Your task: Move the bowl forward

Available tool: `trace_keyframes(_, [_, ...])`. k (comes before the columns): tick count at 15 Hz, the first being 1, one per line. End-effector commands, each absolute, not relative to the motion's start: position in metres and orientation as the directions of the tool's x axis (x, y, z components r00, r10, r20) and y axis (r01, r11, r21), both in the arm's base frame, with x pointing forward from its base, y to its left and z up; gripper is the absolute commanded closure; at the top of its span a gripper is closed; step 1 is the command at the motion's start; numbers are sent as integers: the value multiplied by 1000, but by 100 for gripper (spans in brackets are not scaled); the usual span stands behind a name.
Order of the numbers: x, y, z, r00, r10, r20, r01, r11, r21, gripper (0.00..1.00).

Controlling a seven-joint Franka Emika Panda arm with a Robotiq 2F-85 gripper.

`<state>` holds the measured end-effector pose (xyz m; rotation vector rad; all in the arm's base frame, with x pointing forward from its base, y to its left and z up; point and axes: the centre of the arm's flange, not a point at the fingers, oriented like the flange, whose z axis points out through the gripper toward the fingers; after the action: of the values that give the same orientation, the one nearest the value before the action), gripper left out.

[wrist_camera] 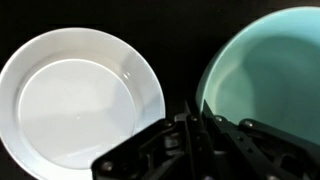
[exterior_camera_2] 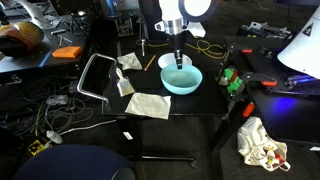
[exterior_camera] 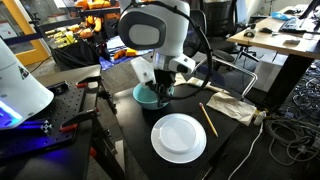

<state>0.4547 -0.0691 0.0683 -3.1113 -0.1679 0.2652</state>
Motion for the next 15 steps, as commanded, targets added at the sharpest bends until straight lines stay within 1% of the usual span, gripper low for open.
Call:
trace_keyframes(1, [437, -57, 59, 964, 188, -189, 183, -982, -42, 99])
trace_keyframes(7, [428, -45, 57, 934, 286, -212, 283, -958, -48, 99])
trace_keyframes(13, [415, -37, 58, 914, 332, -232, 330, -943, -47, 99])
trace_keyframes(14, [414, -36, 59, 914, 333, -234, 333, -942, -40, 70])
trace_keyframes(15, [412, -36, 61, 913, 335, -231, 337, -941, -35, 68])
